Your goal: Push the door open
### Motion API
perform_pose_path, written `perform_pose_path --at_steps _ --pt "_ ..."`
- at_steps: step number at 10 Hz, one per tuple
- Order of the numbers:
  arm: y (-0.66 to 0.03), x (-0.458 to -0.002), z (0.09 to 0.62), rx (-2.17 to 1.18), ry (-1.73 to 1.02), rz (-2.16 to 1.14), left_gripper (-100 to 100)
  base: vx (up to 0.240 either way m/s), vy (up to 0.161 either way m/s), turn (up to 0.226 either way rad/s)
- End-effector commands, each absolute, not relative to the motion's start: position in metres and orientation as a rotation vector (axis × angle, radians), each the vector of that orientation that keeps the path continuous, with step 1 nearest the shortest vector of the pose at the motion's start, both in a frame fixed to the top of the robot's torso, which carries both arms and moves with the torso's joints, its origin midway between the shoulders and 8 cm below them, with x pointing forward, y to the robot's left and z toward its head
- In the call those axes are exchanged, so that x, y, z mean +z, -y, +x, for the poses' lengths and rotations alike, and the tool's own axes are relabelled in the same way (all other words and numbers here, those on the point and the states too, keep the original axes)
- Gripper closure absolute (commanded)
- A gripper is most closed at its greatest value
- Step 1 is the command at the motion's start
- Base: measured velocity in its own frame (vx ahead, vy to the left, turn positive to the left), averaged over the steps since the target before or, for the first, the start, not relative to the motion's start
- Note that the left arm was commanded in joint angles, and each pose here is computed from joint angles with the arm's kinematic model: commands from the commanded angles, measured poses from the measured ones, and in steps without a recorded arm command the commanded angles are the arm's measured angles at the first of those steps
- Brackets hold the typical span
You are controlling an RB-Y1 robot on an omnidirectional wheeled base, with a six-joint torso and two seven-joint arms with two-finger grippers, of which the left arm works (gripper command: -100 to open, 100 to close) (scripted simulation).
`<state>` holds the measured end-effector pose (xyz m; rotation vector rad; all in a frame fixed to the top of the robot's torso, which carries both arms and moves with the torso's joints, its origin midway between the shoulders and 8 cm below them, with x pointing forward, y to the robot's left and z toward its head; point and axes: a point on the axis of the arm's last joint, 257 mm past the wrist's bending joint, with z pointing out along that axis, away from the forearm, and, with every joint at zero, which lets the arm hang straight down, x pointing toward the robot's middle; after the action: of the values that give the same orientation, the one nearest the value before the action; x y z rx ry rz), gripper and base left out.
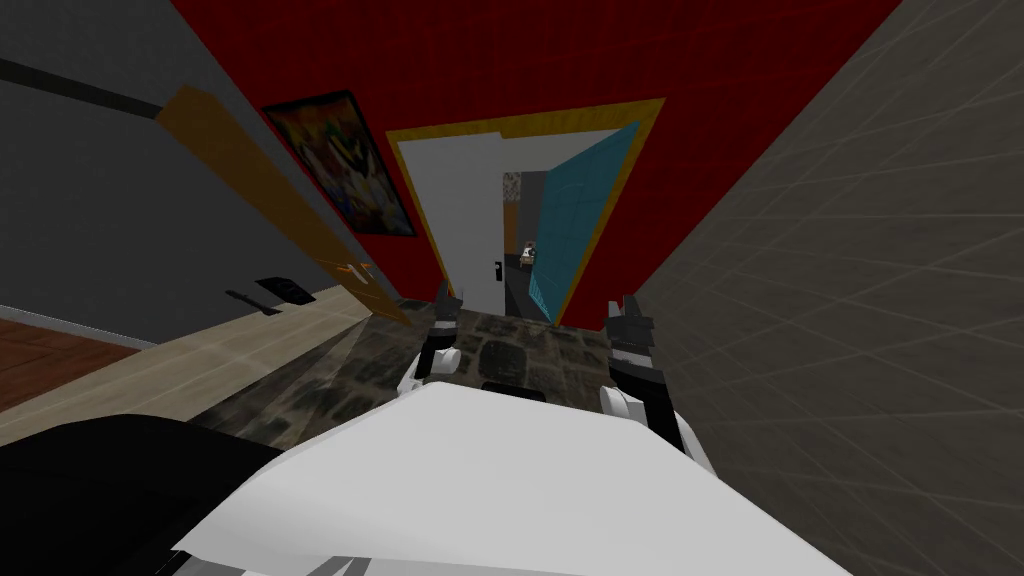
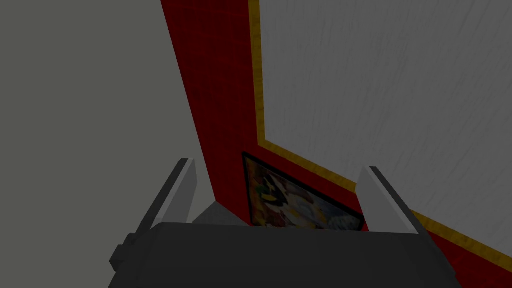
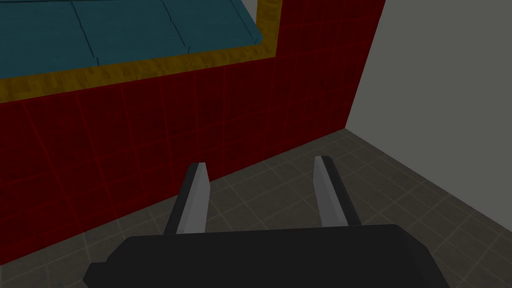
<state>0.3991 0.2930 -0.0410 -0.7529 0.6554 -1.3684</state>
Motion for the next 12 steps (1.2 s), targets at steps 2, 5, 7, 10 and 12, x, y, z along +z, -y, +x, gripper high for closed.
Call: perform_pose_path --at_steps 2,5,7,10,12 --pt "-0.295 -0.061 0.416 -1.371 -0.689 -0.789 -100 0.085 0.028 -0.078" --pt "-0.298 -0.083 0.436 -1.372 -0.724 -0.826 -100 0.094 0.034 -0.091" --pt "-0.300 -0.096 0.444 -1.366 -0.744 -0.849 -100 0.057 0.029 -0.033" --pt "-0.304 -0.114 0.458 -1.360 -0.772 -0.880 -100 0.074 0.027 -0.075" --pt "-0.308 -0.129 0.471 -1.353 -0.796 -0.907 -100 0.064 0.025 -0.069"
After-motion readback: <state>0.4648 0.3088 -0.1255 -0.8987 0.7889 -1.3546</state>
